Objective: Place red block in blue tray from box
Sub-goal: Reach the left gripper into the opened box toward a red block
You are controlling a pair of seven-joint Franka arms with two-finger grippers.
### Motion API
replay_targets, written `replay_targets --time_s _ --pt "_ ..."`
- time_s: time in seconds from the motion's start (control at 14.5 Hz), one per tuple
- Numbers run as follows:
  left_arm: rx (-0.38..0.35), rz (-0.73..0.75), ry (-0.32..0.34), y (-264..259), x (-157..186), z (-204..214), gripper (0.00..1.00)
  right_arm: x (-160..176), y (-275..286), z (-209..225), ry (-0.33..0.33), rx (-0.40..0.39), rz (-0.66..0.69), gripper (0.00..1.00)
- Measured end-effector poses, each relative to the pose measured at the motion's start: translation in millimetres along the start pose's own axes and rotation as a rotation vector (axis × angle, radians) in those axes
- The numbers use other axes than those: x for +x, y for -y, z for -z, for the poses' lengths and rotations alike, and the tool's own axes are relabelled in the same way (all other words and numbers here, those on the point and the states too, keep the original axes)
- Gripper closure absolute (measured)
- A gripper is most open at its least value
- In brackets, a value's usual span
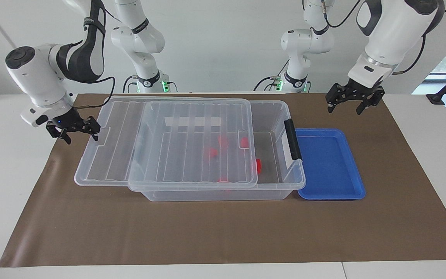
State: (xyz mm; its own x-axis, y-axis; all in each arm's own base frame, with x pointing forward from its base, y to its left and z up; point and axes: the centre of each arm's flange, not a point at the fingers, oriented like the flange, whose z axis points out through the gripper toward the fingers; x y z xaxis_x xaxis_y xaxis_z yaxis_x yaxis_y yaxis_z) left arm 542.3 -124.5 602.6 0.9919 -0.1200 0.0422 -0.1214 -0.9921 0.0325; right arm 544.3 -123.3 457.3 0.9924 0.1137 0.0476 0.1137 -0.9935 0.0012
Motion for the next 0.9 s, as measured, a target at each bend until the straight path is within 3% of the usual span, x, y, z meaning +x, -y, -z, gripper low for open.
replay_targets --time_s 0.34,0.9 --pt "-0.029 0.025 -0.064 -107 -15 -43 0.00 -5 -17 1 -0.006 -0.006 0.014 0.00" --pt "-0.036 0.078 -0.046 -178 -5 -153 0.00 -13 -37 2 -0.011 -0.011 0.038 0.00"
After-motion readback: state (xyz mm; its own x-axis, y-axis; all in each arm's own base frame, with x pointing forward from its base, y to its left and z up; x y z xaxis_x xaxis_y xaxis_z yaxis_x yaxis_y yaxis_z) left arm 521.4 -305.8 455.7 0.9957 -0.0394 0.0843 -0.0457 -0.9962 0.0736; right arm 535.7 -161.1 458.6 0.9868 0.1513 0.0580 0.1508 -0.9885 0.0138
